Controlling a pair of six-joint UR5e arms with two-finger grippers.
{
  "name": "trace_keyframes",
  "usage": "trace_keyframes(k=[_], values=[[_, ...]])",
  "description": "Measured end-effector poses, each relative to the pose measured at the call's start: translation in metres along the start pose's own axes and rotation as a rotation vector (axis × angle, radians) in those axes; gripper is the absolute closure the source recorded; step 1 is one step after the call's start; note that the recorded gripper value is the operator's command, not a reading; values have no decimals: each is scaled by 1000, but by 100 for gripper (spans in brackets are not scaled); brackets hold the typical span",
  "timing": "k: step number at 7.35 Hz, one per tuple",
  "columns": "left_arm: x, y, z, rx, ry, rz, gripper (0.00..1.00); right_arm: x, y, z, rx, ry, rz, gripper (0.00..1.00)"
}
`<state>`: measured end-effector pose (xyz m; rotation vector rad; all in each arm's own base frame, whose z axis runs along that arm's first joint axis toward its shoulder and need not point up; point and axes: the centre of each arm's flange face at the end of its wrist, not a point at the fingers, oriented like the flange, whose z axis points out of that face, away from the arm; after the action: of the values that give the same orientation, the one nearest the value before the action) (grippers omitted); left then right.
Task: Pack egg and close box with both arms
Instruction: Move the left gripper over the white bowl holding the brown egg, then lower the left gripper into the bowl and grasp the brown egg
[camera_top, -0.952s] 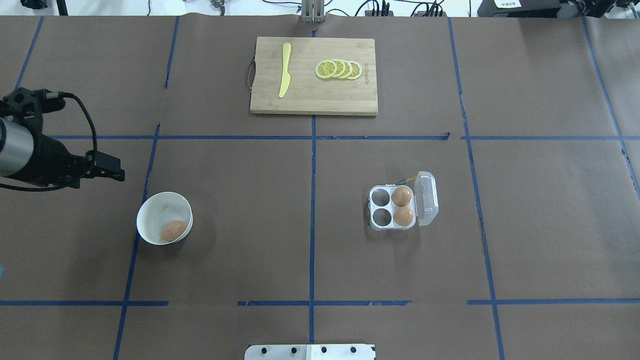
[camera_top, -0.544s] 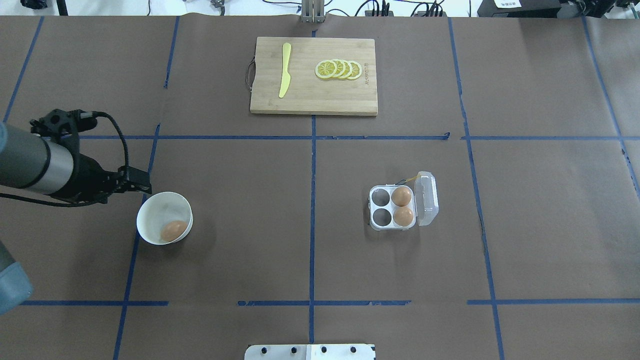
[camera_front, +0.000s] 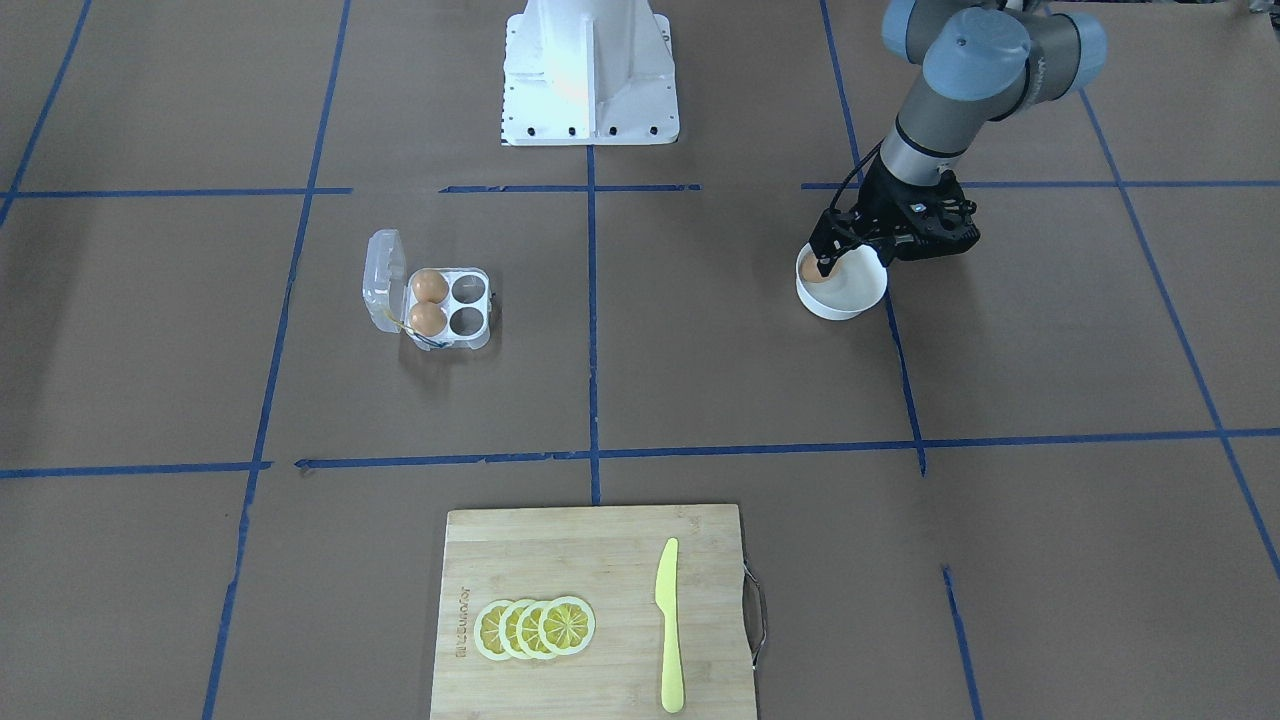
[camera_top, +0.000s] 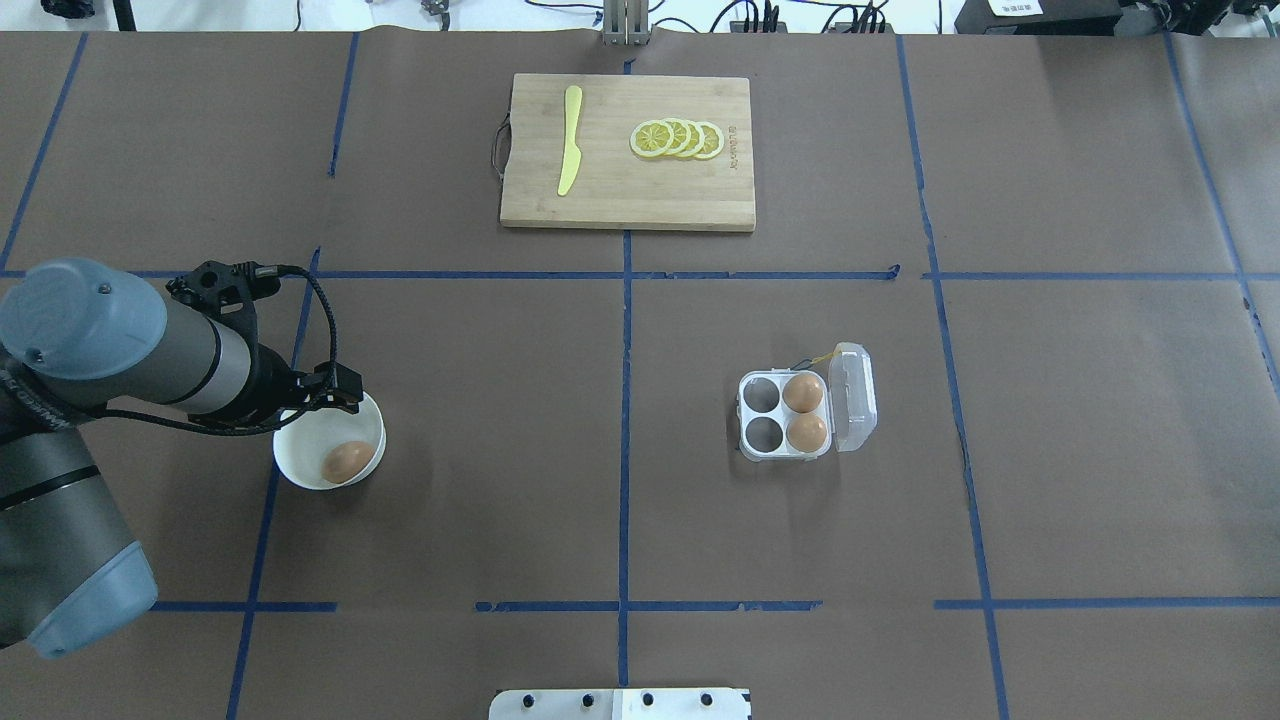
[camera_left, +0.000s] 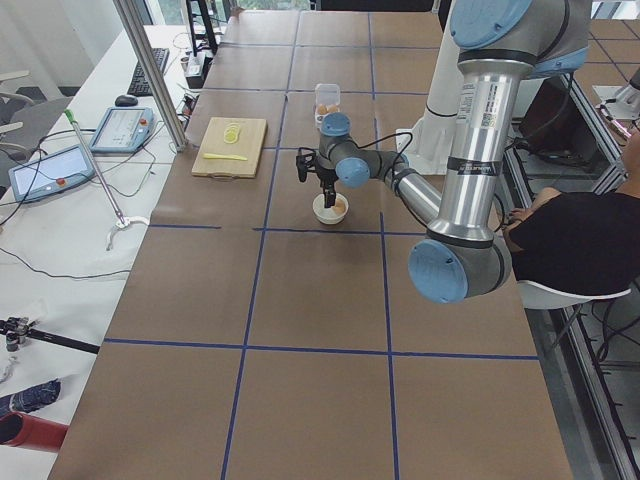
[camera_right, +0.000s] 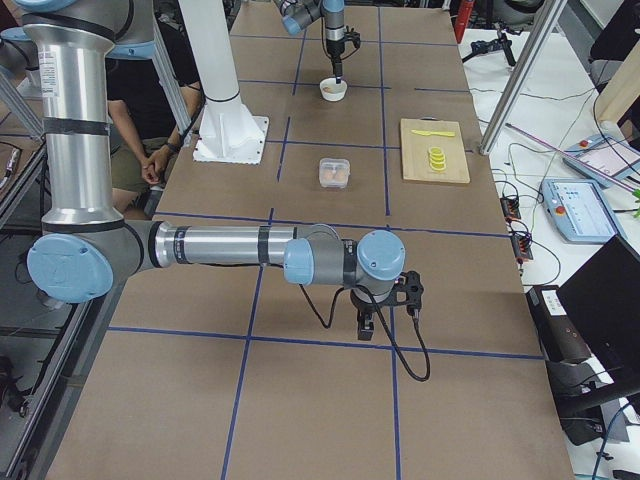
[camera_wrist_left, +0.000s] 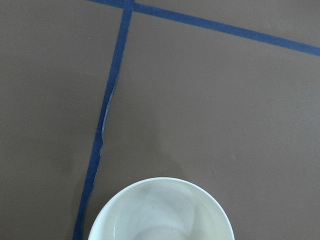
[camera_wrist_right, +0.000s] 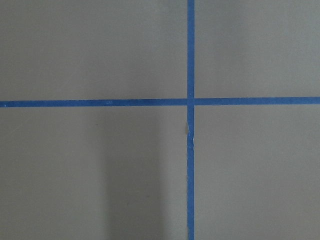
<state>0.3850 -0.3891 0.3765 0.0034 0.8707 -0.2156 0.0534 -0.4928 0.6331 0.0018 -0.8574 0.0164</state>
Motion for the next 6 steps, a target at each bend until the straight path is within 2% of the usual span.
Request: trace_keyframes(k=[6], values=[[1,14,38,-45,-44,12,14,-4,-4,-4,9,4,-11,0]])
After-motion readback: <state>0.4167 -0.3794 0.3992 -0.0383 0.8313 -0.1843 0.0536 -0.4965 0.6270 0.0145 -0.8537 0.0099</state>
